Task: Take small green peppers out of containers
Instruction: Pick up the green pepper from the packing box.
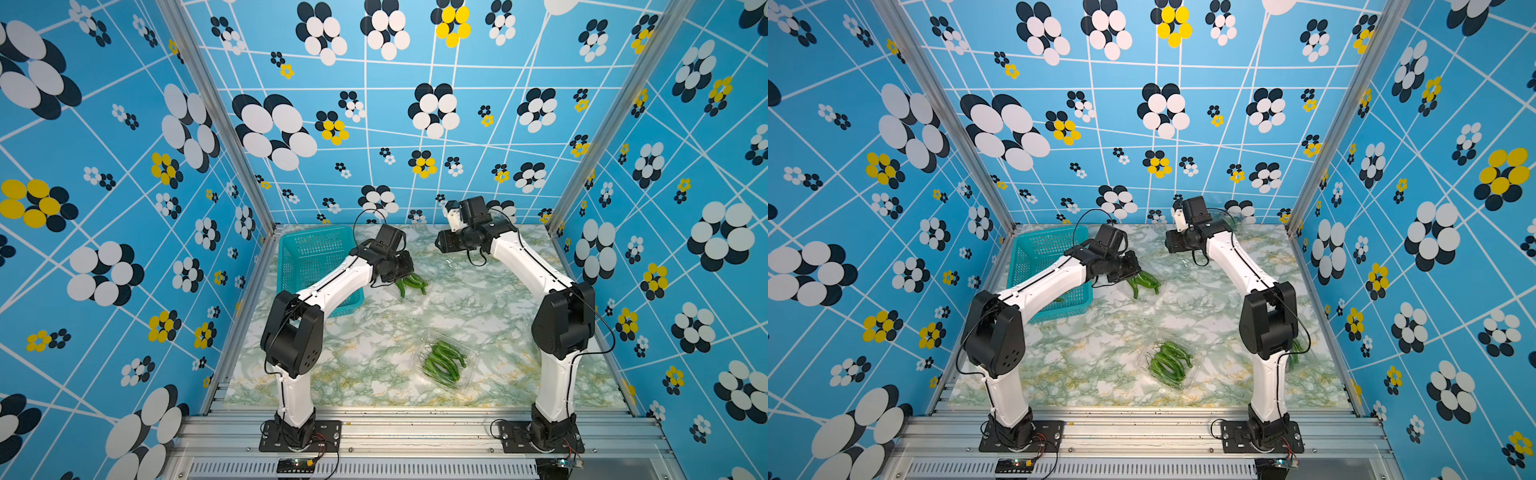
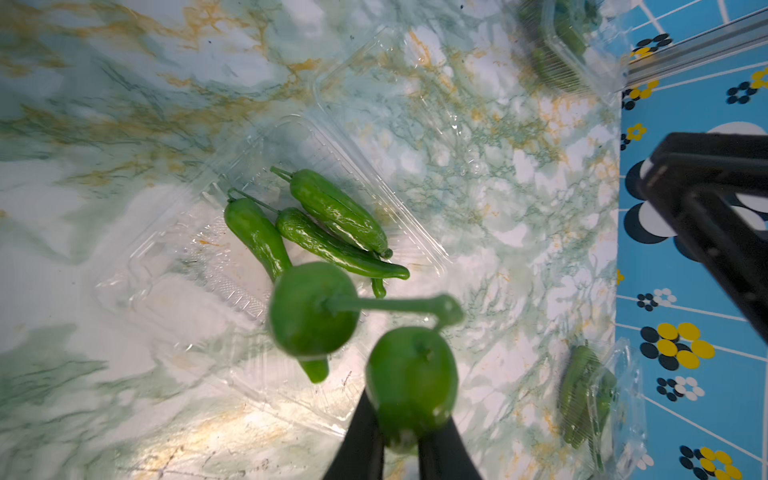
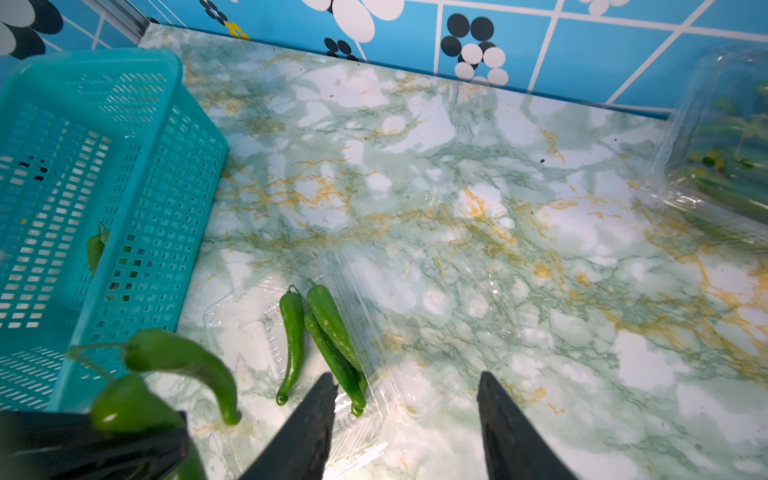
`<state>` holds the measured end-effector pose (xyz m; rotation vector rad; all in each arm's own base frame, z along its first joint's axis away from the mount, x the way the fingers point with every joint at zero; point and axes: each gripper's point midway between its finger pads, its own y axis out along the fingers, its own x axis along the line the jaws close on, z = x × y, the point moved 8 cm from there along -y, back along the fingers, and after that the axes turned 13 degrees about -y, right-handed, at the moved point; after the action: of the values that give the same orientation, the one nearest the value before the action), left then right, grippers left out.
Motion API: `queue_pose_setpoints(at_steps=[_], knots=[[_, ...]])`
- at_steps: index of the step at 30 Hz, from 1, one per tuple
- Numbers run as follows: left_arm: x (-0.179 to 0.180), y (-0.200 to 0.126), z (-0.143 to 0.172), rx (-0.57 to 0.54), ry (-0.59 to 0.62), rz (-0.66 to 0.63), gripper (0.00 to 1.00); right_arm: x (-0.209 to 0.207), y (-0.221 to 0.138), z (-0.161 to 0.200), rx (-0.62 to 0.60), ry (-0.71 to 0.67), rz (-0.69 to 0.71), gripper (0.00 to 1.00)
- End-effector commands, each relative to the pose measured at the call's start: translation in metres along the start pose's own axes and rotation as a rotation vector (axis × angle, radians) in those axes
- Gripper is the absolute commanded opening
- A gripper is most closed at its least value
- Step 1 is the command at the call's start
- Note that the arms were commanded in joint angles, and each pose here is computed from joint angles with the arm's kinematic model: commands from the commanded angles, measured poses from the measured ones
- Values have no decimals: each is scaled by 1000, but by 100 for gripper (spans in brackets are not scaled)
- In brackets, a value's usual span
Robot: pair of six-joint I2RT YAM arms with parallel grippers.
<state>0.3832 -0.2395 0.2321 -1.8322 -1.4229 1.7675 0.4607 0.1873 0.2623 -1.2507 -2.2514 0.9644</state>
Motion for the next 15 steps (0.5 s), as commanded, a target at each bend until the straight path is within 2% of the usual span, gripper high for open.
queue_pose_setpoints(at_steps=[1, 5, 10, 15], knots=[[12, -37, -5, -47, -7, -24, 13, 1, 3, -4, 11, 0, -33, 56], [31, -89, -17, -129, -66, 17, 14, 6, 8, -6, 0, 26, -69, 56], [78, -138, -33, -188, -171, 29, 16, 15, 18, -2, 14, 23, -107, 56], [128, -152, -47, -211, -277, -1, 17, 29, 22, -5, 21, -21, -163, 57]])
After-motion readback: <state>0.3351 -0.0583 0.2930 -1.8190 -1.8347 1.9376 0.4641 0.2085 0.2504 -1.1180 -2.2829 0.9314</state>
